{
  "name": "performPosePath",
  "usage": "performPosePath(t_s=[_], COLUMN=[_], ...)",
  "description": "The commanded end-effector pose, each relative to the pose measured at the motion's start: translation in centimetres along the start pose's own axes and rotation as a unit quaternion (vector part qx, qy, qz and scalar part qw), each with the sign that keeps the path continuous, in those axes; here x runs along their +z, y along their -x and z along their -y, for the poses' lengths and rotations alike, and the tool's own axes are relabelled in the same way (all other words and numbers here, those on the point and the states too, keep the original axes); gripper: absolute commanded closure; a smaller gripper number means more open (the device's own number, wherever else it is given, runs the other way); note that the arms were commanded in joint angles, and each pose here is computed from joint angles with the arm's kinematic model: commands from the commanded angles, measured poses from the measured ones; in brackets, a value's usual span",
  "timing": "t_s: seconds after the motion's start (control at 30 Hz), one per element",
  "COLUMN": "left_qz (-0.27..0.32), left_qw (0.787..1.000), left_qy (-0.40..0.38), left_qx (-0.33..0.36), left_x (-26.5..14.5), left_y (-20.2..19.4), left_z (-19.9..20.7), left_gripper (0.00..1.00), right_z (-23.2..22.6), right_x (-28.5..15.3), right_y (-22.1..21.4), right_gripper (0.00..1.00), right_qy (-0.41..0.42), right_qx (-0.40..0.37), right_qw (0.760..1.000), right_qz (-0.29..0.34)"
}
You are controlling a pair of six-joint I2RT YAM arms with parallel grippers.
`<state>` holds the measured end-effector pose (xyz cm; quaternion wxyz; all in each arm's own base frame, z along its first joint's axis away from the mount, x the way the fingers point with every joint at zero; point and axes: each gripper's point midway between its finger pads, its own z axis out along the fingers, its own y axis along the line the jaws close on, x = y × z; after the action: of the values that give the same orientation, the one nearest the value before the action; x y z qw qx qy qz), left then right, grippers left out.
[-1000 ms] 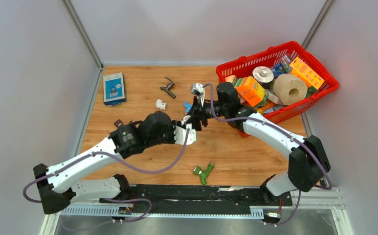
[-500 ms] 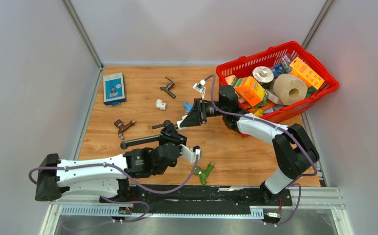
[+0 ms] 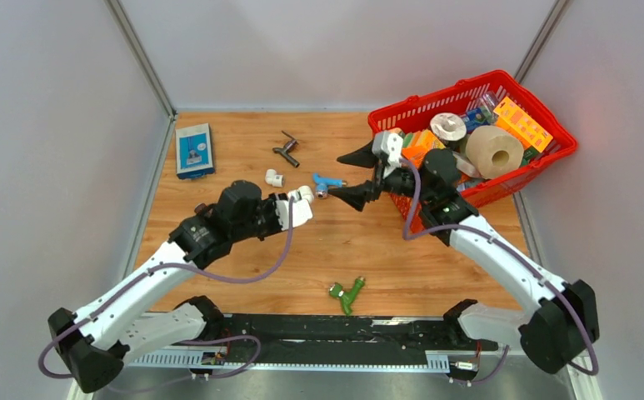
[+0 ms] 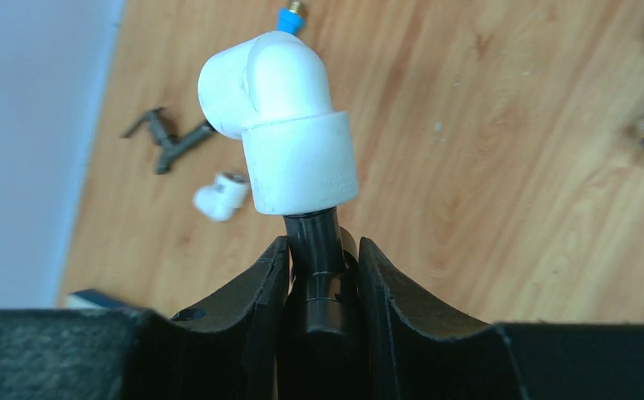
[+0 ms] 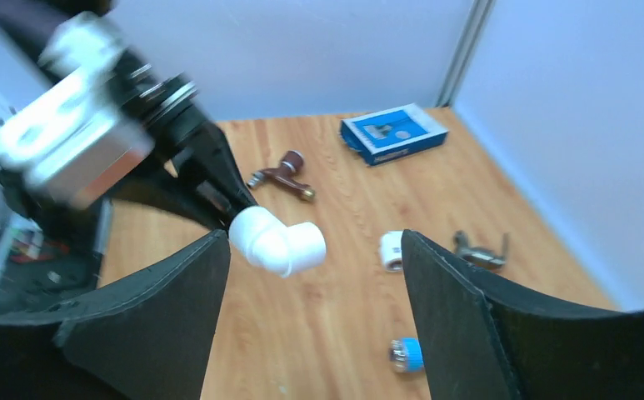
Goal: Install the water faucets
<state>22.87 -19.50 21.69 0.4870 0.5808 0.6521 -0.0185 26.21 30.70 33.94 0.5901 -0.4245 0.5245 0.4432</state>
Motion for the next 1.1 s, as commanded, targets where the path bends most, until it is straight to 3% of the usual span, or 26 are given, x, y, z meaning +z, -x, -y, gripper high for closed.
performPosePath(t_s=[0.0,0.17,0.27,0.5,0.67,0.77,0.83,0.87,0.93,1.07], left_qz=[0.130,0.186,0.175,0.166,0.172,0.165,0.149,0.110,0.082,0.092], left_qw=[0.970,0.922,0.901,0.880,0.879,0.885,0.903,0.925,0.962,0.993], left_qy=[-0.178,-0.314,-0.372,-0.424,-0.427,-0.418,-0.387,-0.347,-0.250,-0.074], left_qx=[-0.105,-0.132,-0.138,-0.135,-0.128,-0.120,-0.115,-0.104,-0.069,-0.020], left_x=[-0.9,-2.0,-1.5,-1.4,-1.8,-1.8,-1.3,-0.4,0.8,0.2], left_y=[5.1,8.2,8.4,9.4,9.8,9.8,9.7,8.5,8.2,9.1], left_z=[2.0,3.3,4.0,3.7,3.4,3.3,3.1,2.5,1.3,-1.1], left_gripper=[1.00,1.00,1.00,1.00,1.00,1.00,1.00,1.00,1.00,1.00], right_z=[-1.1,-4.5,-5.3,-6.0,-7.1,-7.1,-6.6,-6.4,-5.7,-3.6], right_x=[-2.1,-3.1,-3.0,-2.1,-1.1,-0.5,-0.1,0.2,0.8,2.3], right_y=[-0.8,-2.6,-3.2,-5.7,-6.1,-5.8,-6.0,-6.0,-6.2,-7.4], right_gripper=[0.20,0.20,0.21,0.26,0.41,0.58,0.75,0.80,0.84,0.89], right_qy=[0.024,0.115,0.133,0.166,0.201,0.206,0.198,0.189,0.170,0.100], right_qx=[-0.211,-0.272,-0.272,-0.245,-0.219,-0.184,-0.150,-0.124,-0.071,0.078], right_qw=[0.977,0.955,0.953,0.954,0.954,0.960,0.967,0.972,0.980,0.986], right_qz=[-0.007,-0.008,-0.017,-0.040,-0.038,-0.042,-0.052,-0.060,-0.076,-0.106])
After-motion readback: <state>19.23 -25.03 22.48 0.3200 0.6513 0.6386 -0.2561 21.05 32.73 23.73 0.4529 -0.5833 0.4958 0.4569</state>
